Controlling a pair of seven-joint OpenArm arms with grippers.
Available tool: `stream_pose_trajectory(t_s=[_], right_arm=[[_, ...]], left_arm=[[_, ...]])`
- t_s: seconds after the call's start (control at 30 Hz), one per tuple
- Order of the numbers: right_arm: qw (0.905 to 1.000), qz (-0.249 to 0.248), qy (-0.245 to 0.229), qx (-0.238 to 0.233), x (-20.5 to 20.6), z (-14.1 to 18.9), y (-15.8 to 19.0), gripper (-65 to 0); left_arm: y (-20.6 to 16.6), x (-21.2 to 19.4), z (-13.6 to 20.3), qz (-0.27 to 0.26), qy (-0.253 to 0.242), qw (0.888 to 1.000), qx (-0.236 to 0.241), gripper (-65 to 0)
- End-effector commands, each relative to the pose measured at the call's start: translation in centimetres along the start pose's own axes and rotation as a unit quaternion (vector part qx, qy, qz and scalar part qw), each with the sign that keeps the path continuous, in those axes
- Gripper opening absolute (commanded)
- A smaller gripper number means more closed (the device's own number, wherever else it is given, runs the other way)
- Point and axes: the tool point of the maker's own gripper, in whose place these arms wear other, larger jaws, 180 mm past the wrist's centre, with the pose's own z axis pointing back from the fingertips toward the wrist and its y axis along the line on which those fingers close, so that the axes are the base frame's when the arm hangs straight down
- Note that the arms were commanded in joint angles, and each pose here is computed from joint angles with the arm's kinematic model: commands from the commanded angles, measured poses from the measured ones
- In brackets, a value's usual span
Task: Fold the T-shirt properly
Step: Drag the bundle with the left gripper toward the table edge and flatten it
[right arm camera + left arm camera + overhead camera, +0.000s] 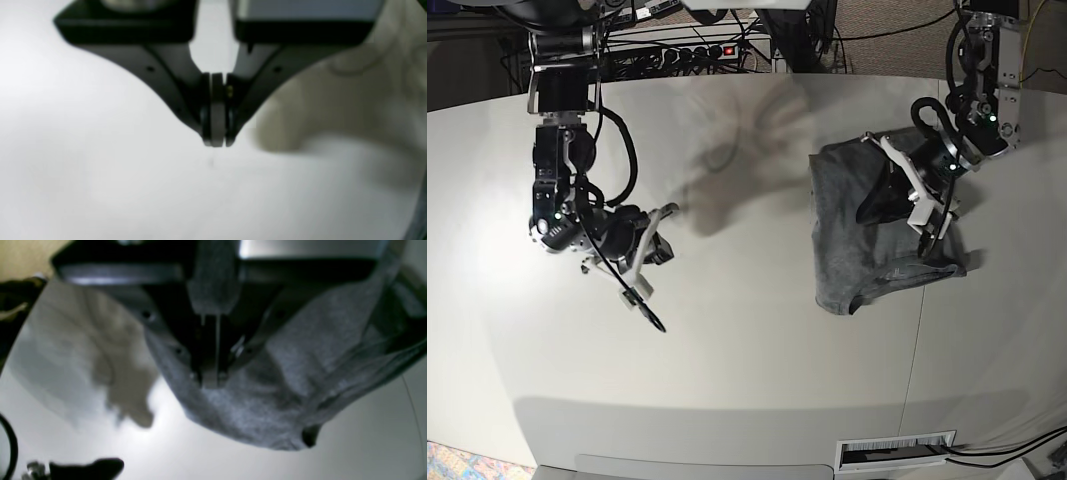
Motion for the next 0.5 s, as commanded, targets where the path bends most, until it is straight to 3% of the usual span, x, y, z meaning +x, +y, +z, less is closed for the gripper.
stream_pose_trajectory(t_s=[0.0,0.27,0.47], right_arm=[[0.9993,0.005,-0.034,-0.012,1.8,1.2,-0.7,-65.0],[0.9977,-0.014,-0.049,-0.044,0.2,3.7,-1.6,-65.0],[0.9983,-0.018,-0.034,-0.043,-1.0,3.6,-1.5,-65.0]], left_arm=[[-0.1,1.3,0.0,0.003,-0.028,1.0,-0.003,-65.0],[-0.8,-1.3,-2.1,0.055,-0.028,0.998,0.007,-65.0],[3.0,-6.7,-3.4,0.047,0.021,0.997,0.057,-65.0]])
